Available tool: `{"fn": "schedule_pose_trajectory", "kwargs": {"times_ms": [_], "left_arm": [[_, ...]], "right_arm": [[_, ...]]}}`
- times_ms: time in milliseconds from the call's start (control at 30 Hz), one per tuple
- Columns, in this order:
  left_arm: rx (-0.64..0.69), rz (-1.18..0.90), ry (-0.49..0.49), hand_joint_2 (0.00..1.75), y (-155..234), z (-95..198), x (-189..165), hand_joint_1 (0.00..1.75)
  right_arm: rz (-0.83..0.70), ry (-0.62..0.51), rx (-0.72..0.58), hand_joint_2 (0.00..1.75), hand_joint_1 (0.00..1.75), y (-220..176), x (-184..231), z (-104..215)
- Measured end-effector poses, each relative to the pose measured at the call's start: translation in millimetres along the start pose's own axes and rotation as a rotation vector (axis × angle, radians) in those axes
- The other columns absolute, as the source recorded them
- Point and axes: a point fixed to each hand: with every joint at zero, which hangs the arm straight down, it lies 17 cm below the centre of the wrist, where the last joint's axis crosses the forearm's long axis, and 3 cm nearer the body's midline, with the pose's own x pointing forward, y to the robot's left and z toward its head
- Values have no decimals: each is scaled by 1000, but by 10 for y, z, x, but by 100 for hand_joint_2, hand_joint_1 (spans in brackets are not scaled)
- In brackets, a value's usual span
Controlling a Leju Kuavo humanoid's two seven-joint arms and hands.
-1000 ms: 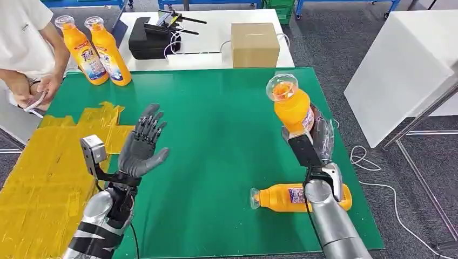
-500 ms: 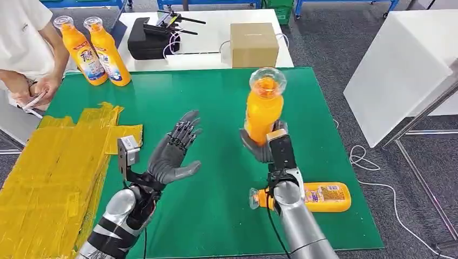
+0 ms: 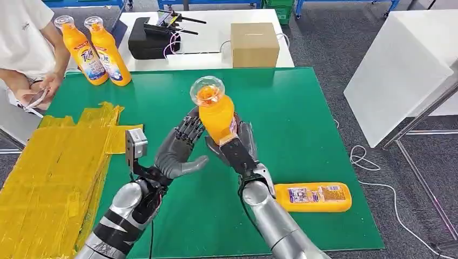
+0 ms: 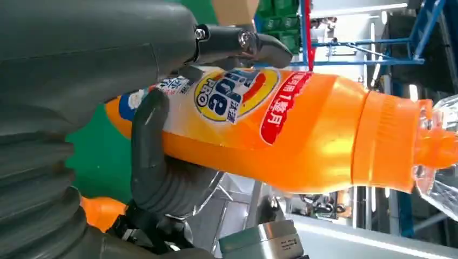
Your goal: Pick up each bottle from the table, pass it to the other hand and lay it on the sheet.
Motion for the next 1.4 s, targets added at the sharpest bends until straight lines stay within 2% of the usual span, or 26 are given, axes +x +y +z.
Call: {"fn": "schedule_pose_trajectory", "kwargs": {"times_ms": [367,633,700,733,800,1000,1400], "left_arm": [[82,-33,12,175,263,36,-94,0],[100,-51,24,175,355,86,-153,0],[125,-92,12,175,415,67,-123,0],[159,-142,0,175,458,23,-98,0],[199,-224,-9,175,538,42,-98,0],[304,-337,-43,175,654,72,-63,0],[433,-262,-135,175,758,138,156,3]], "right_arm": [[149,17,167,175,175,521,-78,-1],[191,19,222,175,175,648,-100,6],[224,17,278,175,175,753,-108,34],[248,17,339,175,175,947,-142,149],[280,10,370,175,175,1055,-113,173],[348,2,410,175,175,1127,-121,170],[394,10,443,175,175,1185,-170,182]]}}
